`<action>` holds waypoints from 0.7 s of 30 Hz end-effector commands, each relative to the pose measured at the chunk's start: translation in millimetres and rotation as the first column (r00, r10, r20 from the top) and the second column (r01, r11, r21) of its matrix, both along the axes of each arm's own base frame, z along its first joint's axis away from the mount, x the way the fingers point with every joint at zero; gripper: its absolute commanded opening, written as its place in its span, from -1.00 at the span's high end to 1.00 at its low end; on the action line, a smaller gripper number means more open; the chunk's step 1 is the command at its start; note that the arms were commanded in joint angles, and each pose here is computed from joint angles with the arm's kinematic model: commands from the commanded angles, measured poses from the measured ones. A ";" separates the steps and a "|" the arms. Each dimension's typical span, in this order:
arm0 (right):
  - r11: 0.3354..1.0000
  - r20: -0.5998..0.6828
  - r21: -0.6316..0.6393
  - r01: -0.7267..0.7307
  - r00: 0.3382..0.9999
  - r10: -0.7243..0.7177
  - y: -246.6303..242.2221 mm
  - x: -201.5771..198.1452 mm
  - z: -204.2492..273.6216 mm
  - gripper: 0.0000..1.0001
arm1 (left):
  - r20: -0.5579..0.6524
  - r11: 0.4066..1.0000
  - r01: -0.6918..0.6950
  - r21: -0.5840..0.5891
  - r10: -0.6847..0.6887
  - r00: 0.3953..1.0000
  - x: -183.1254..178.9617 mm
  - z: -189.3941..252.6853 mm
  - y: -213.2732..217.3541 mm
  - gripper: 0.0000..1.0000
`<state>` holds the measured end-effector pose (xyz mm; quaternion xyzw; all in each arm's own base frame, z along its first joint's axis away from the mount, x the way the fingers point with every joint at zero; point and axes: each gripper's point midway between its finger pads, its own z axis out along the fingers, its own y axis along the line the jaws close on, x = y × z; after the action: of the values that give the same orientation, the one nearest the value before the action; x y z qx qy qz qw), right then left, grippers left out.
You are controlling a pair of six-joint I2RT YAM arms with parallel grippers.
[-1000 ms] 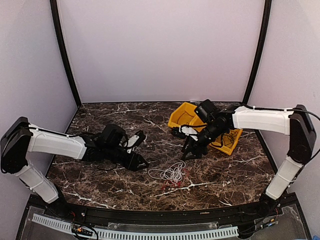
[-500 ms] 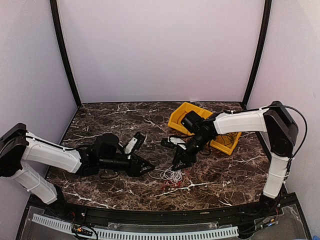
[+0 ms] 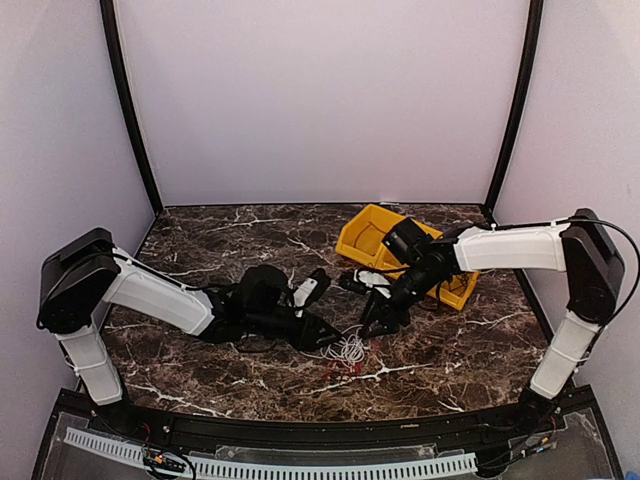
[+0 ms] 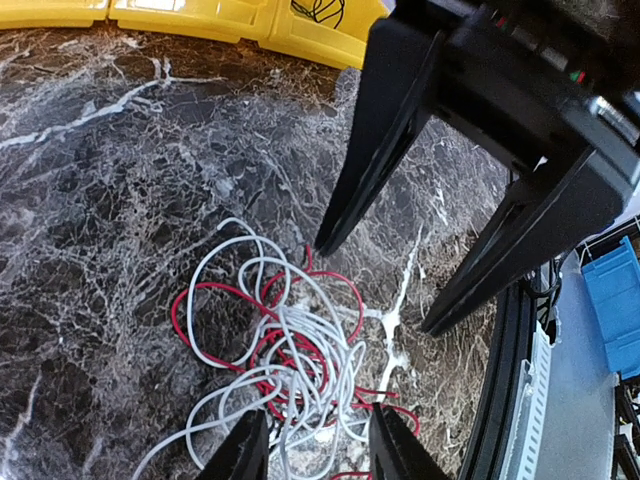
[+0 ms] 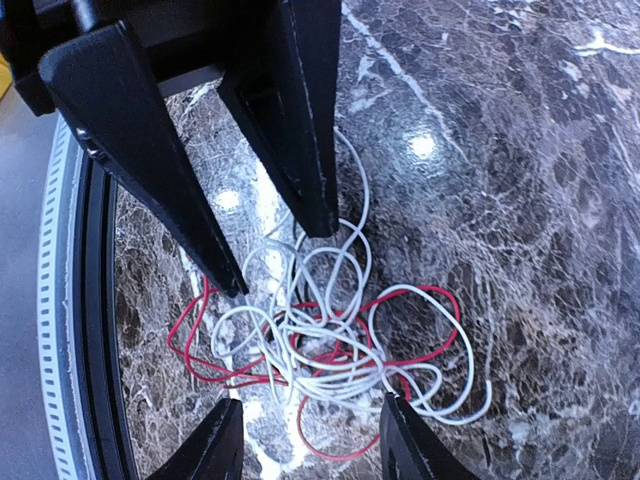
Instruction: Untangle the cables
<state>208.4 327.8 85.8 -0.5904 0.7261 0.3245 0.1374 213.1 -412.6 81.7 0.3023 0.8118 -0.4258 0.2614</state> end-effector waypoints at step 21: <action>0.991 0.044 0.106 0.087 0.995 -0.092 -7.5 28.1 24.2 -0.05 | 0.033 0.999 -0.040 0.032 0.038 0.999 2.3 11.1 8.4 1.00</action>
<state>231.2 308.6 97.6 -0.5626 0.7409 0.3182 0.1826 212.6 -412.3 58.4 0.3083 0.8345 -0.3948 0.2296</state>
